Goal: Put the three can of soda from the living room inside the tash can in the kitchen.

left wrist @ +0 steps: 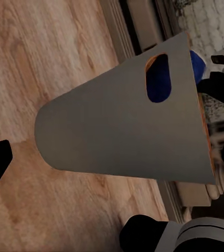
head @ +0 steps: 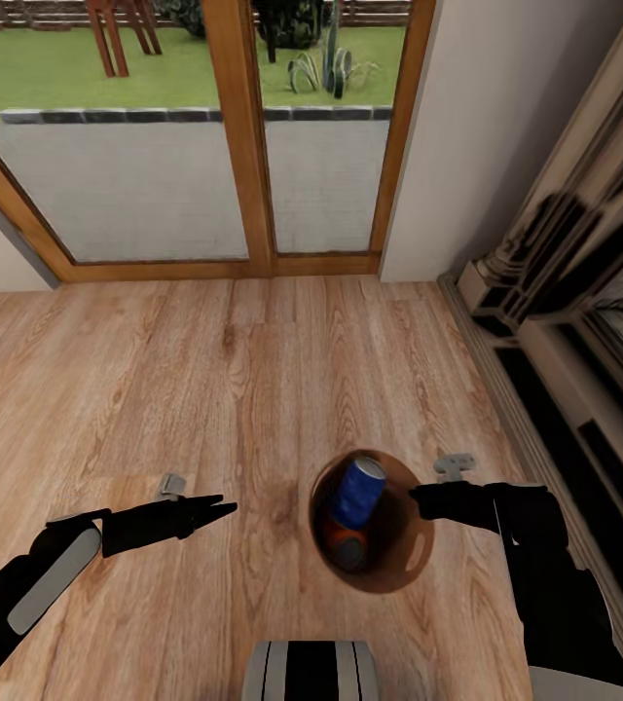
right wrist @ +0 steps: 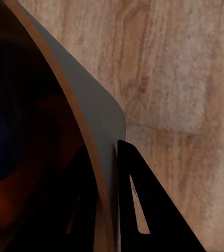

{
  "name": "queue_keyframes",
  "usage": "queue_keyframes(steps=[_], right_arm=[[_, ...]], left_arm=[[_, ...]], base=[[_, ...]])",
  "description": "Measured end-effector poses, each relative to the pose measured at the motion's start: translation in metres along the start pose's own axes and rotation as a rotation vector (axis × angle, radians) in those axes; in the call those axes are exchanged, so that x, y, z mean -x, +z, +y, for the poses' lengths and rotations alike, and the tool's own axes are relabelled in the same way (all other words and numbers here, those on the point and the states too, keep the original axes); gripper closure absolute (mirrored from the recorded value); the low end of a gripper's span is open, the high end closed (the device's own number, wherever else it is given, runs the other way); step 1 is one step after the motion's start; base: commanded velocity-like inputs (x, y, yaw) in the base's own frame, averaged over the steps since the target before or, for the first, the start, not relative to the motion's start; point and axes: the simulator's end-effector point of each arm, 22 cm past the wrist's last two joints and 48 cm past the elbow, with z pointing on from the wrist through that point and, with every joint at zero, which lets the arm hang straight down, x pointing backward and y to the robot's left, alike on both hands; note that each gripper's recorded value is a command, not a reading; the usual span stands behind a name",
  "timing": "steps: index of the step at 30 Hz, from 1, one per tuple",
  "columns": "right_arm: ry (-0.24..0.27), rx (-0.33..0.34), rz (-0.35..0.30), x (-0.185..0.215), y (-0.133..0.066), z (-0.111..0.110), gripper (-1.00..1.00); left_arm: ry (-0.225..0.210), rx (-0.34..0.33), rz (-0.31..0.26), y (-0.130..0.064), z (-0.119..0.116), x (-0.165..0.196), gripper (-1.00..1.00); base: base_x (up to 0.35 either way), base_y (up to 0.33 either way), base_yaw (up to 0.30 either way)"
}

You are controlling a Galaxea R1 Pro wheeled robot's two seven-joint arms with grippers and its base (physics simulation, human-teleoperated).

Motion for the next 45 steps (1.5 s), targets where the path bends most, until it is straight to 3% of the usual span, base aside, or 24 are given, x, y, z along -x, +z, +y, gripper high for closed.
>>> queue_keyframes(steps=[6,8,11,15,25,45], right_arm=[[0.004,0.010,-0.008,0.004,0.000,0.003,1.00],[0.001,0.012,-0.013,0.007,-0.001,0.003,1.00],[0.004,0.029,-0.017,0.009,-0.001,0.007,1.00],[0.015,0.071,-0.034,0.013,-0.002,0.016,1.00],[0.019,0.080,-0.037,0.014,-0.002,0.018,1.00],[0.022,0.073,-0.038,0.014,-0.003,0.014,1.00]], left_arm=[[-0.006,0.013,0.000,0.000,0.004,-0.001,-1.00],[-0.026,0.035,0.004,-0.003,0.014,-0.006,-1.00],[-0.057,0.009,0.002,0.016,0.006,-0.015,-1.00],[-0.049,0.005,0.020,0.028,0.002,-0.022,-1.00],[-0.072,0.022,0.067,0.023,0.006,-0.030,-1.00],[-0.077,0.038,0.067,0.026,0.009,-0.032,-1.00]], base=[[0.000,0.000,0.000],[0.000,0.000,0.000],[0.000,0.000,0.000],[0.000,0.000,0.000],[0.000,0.000,0.000],[0.000,0.000,0.000]])
